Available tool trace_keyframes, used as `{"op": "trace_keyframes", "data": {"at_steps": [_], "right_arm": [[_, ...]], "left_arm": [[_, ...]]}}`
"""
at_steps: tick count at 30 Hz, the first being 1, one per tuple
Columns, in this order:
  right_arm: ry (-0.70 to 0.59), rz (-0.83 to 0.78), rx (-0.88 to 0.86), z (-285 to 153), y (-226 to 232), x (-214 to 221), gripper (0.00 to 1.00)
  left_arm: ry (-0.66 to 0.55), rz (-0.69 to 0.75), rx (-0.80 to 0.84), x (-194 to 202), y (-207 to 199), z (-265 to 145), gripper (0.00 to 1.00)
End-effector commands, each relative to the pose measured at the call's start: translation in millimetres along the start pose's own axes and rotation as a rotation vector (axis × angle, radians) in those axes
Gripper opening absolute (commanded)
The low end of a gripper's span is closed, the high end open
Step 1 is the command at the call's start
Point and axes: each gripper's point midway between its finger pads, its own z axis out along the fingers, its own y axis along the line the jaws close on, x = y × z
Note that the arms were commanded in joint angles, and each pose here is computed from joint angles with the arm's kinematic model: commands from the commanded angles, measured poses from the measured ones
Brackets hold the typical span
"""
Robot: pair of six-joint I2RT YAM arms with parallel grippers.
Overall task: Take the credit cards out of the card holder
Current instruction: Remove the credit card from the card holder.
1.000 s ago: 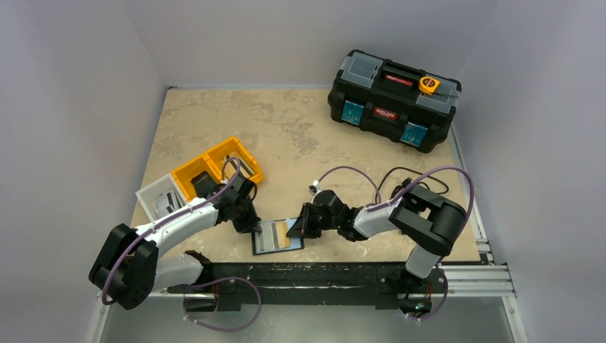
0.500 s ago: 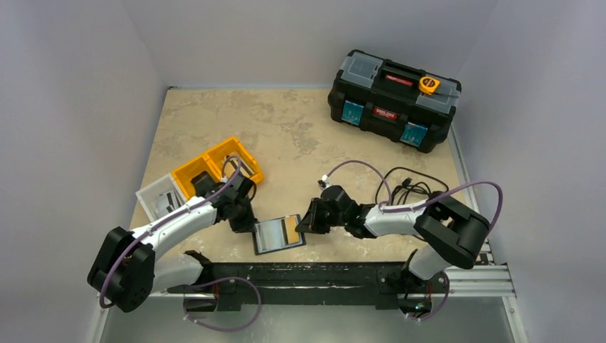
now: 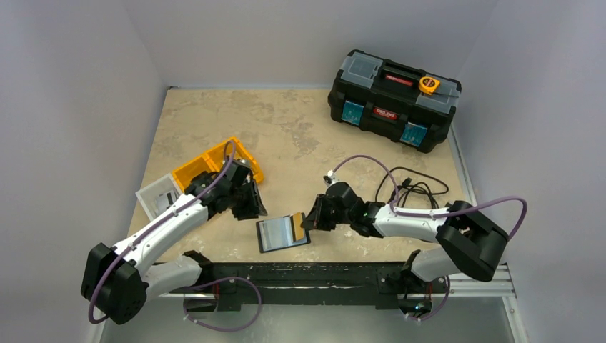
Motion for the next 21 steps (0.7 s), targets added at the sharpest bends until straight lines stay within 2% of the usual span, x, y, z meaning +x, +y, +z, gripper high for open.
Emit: {"op": "trace_keyframes", "data": {"at_steps": [1, 9, 13, 21], "right_arm": [[-0.056, -0.033, -0.007, -9, 15, -19, 0.00], [-0.087, -0.038, -0.105, -31, 53, -38, 0.00], [-0.106, -0.016, -0.209, -49, 77, -57, 0.00], [-0.048, 0.036, -0.446, -75, 113, -71, 0.00]], "left_arm": [[0.018, 0.040, 0.067, 0, -13, -6, 0.34], [0.041, 0.061, 0.245, 4, -43, -10, 0.44], [0.047, 0.057, 0.370, 5, -63, -18, 0.46], [0.023, 0.013, 0.620, -4, -97, -46, 0.50]]}}
